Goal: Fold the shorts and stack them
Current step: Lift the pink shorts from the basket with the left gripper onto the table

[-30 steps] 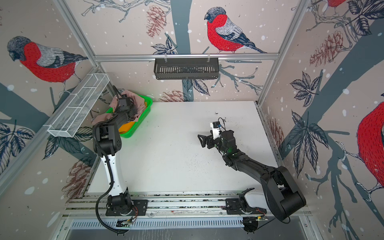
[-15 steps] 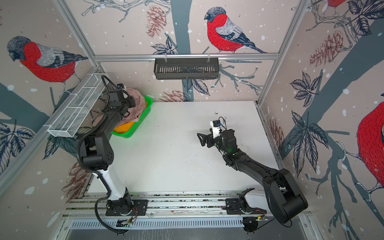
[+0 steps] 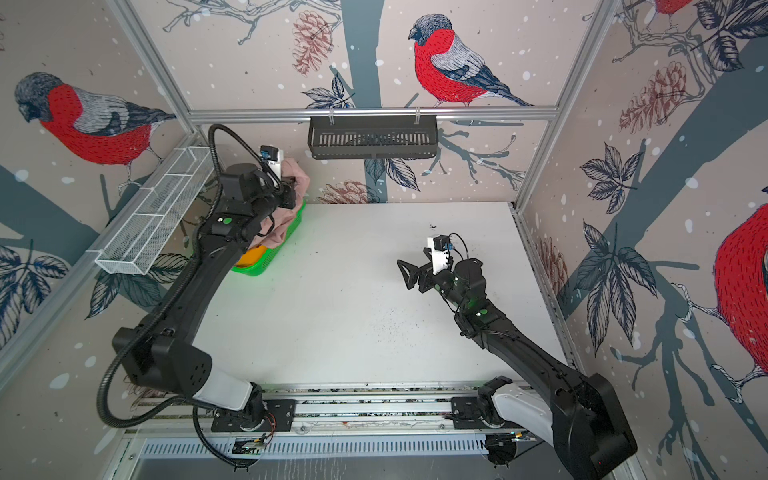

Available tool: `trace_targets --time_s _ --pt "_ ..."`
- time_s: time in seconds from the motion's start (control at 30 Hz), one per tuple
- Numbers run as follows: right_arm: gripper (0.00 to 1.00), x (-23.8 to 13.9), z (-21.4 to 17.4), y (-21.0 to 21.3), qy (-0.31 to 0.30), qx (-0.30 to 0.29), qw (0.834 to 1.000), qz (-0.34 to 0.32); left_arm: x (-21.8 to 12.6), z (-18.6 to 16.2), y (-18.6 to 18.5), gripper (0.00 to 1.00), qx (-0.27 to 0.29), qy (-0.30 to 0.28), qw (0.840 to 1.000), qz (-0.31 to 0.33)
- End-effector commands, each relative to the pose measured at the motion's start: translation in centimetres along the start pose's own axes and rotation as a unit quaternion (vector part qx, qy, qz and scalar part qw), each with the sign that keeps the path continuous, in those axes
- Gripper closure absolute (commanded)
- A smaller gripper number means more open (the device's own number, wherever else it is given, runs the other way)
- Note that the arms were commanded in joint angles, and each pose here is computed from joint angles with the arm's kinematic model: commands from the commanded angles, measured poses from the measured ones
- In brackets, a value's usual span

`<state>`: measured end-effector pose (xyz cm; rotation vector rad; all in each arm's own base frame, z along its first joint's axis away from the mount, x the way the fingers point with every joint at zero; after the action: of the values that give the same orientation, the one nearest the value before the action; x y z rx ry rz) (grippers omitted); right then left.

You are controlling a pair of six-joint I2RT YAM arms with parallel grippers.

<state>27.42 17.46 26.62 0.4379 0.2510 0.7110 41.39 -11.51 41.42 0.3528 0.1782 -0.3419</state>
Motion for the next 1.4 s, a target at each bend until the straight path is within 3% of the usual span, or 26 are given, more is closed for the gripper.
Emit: trace_targets --time_s 0.0,0.1,0.2,0.47,0.5,0.57,0.6,0.67,0.7,0.83,1.0,1.37 --pt "0.01 -0.7 1.1 0.3 -0.013 -0.018 1.000 -0.014 -1.4 1.0 -4.5 1.00 0.039 -0.007 0.997 -0.063" --pt "0.01 -1.2 1.5 0.3 -0.015 -0.023 0.999 -0.027 -2.6 1.5 -9.5 1.00 0.030 -0.040 0.989 -0.139" --pt "0.01 -1.5 1.1 -0.2 -0.007 -0.018 0.999 -0.044 -2.1 -0.5 -13.2 1.00 0.018 -0.034 0.983 -0.181" --pt "0.03 -1.7 -0.8 -2.5 0.034 0.024 0.991 -0.124 2.4 -8.8 -21.7 1.00 0.004 0.092 0.960 -0.263" --pt "0.03 -1.8 -0.9 -2.7 0.037 0.025 0.990 -0.135 2.4 -9.3 -22.3 0.93 0.005 0.099 0.958 -0.268" --pt "0.03 -1.9 -1.2 -3.1 0.042 0.023 0.987 -0.151 2.2 -10.2 -23.2 0.47 0.002 0.107 0.954 -0.280" --pt "0.03 -1.9 -1.2 -3.4 0.042 0.023 0.986 -0.159 2.0 -10.4 -23.2 0.31 -0.001 0.111 0.954 -0.277" --pt "0.02 -1.7 -1.1 -3.6 0.042 0.022 0.985 -0.167 1.5 -10.1 -22.1 0.06 -0.004 0.110 0.963 -0.246" --pt "0.02 -1.5 -1.0 -3.6 0.042 0.020 0.985 -0.168 1.2 -9.8 -21.4 0.02 -0.003 0.107 0.968 -0.227" --pt "0.02 -0.2 -0.7 -3.9 0.052 0.018 0.984 -0.171 -0.7 -7.8 -18.6 0.02 0.000 0.083 0.983 -0.164" --pt "0.02 2.3 -2.0 -4.5 0.109 0.017 0.978 -0.179 -3.2 -6.8 -17.4 0.02 -0.014 0.053 0.986 -0.160" --pt "0.06 6.7 -11.0 -5.1 0.302 -0.021 0.931 -0.205 -4.3 -15.2 -15.8 0.02 -0.085 0.135 0.980 -0.119"
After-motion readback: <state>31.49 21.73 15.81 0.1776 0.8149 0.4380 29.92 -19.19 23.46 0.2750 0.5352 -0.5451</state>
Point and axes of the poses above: each gripper's point midway between its finger pads, its own x axis out along the fingers, its own y axis along the line the jaws close on, z = x × y, the point moved 5 cm from there along -x, back along the fingers, and after that the axes turned 15 degrees about x, right-handed, at the moved point
